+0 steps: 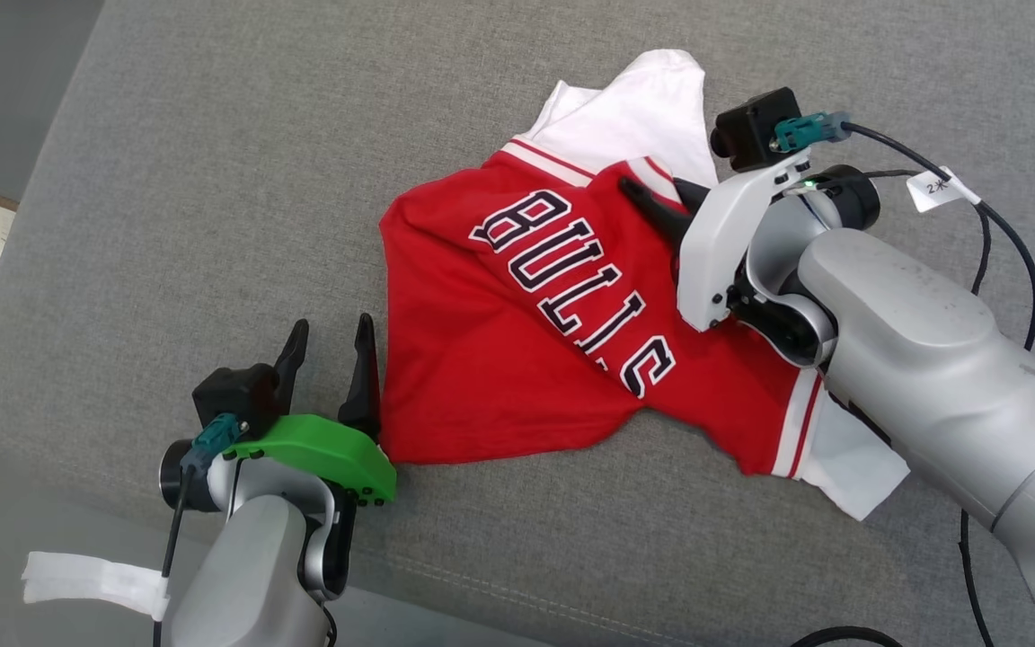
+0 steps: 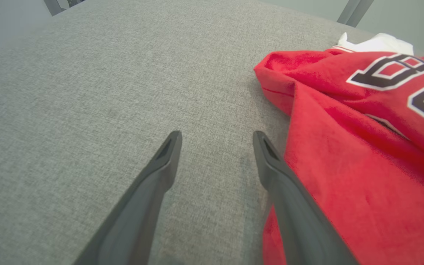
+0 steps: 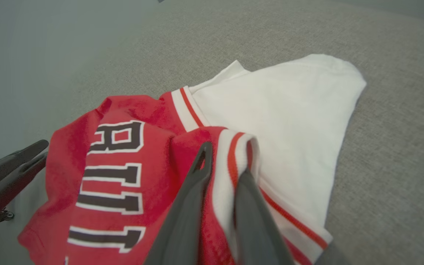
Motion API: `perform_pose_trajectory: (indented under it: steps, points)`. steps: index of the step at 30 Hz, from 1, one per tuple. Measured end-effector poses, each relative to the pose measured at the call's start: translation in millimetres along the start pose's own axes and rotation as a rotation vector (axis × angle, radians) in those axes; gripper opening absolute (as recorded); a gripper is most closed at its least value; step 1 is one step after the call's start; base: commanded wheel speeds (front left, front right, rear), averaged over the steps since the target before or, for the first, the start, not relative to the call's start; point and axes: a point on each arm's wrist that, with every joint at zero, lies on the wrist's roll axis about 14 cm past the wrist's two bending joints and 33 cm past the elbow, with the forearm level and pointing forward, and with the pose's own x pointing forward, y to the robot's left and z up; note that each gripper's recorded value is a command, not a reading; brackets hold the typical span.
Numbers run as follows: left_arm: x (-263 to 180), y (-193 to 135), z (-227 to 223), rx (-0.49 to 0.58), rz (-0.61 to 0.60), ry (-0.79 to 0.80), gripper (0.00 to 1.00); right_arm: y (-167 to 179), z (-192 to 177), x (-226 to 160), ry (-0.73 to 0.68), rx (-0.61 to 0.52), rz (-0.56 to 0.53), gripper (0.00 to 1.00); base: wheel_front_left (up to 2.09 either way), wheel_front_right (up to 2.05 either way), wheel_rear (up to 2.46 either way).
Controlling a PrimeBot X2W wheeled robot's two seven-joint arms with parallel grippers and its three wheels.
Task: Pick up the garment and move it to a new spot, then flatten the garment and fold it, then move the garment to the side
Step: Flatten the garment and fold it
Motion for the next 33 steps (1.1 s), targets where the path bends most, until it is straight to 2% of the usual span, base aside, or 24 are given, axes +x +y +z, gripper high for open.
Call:
perform_pose_trajectory:
  steps: [9,15,19,23,25,26,27,29,30,33]
  points:
    - [3,-11,0,0.006,-0.033,-0.001,1.0,-21,31,-8,-0.173,0.021,-0.044,0.0,0.0,0.0,0.0]
    - [4,-28,-4,0.017,-0.088,0.009,1.0,-84,51,-40,-0.285,0.019,-0.239,0.0,0.0,0.0,0.0]
    - [5,-38,-9,0.025,-0.12,0.023,1.0,-120,68,-61,-0.312,-0.049,-0.357,0.0,0.0,0.0,0.0]
    - [6,-45,-15,0.035,-0.143,0.04,1.0,-146,121,-81,-0.416,-0.135,-0.437,0.0,0.0,0.0,0.0]
    - [5,-49,-17,0.04,-0.158,0.049,1.0,-151,136,-85,-0.444,-0.175,-0.456,0.0,0.0,0.0,0.0]
    - [5,-49,-18,0.042,-0.161,0.051,1.0,-150,134,-84,-0.435,-0.19,-0.459,0.39,0.0,0.0,0.0]
    - [3,-49,-19,0.045,-0.162,0.055,1.0,-147,129,-79,-0.417,-0.201,-0.453,1.0,0.0,0.0,0.0]
    - [1,-50,-19,0.049,-0.168,0.056,1.0,-143,106,-70,-0.344,-0.189,-0.46,1.0,0.0,0.0,0.0]
    - [-3,-49,-21,0.046,-0.165,0.06,1.0,-143,94,-69,-0.289,-0.218,-0.476,1.0,0.0,0.0,0.0]
    - [-9,-47,-22,0.041,-0.158,0.063,1.0,-149,95,-81,-0.28,-0.217,-0.518,1.0,0.0,0.0,0.0]
